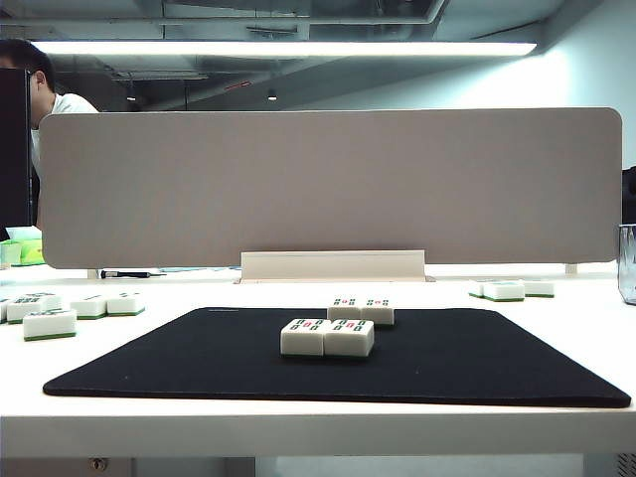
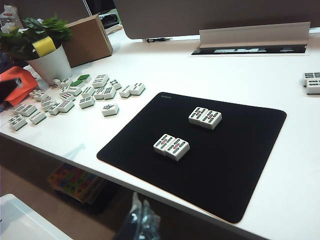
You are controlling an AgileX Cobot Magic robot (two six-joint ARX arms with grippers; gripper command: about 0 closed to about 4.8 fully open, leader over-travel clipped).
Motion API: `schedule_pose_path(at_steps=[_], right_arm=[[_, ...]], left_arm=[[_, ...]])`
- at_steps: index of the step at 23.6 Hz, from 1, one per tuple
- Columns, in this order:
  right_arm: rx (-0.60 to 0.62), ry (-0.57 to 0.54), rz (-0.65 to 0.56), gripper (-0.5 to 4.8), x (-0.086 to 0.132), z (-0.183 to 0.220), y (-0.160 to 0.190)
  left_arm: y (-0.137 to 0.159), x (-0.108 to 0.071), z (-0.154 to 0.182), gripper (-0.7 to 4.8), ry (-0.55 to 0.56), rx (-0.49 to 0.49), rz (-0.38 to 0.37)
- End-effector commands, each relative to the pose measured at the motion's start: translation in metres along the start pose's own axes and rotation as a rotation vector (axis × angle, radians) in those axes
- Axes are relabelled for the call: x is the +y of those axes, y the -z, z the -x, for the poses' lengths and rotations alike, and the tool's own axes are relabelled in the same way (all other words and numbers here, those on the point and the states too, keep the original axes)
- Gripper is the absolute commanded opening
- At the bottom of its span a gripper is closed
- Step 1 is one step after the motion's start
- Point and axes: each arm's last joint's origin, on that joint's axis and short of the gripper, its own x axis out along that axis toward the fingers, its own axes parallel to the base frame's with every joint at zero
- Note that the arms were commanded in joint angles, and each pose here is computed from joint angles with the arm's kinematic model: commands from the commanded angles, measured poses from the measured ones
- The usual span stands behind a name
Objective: Arrange four mahjong tiles into a neat stack, creating two layers of paired tiles.
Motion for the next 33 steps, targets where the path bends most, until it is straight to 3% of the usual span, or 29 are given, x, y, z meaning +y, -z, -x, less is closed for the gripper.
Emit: schedule_pose_path(at_steps=[1, 8, 16, 24, 29, 33], right_arm=[[-0.015, -0.004, 0.009, -0.01, 0.001, 0.002, 0.000], [-0.015, -0.001, 0.009, -0.01, 0.001, 0.002, 0.000], [-0.015, -0.001, 0.009, -0.01, 0.001, 0.002, 0.000], [-0.015, -0.001, 0.009, -0.01, 0.001, 0.002, 0.000], [-0.016, 0.006, 0.009, -0.01, 0.001, 0.002, 0.000], [-0.016, 0.006, 0.009, -0.01, 0.001, 0.002, 0.000]], left_arm=[[-0.031, -0.006, -0.005, -0.06, 0.051, 0.012, -0.008], [-0.085, -0.016, -0.036, -0.06, 0.182, 0.097, 0.014], [-0.108, -0.029, -0.080, -0.06, 0.237, 0.258, 0.033], [-0.100, -0.061, -0.127, -0.06, 0.350, 0.415, 0.017], [-0.077, -0.098, -0.165, -0.06, 0.371, 0.611, -0.029], [-0.065, -0.121, -0.183, -0.05, 0.402, 0.698, -0.035]])
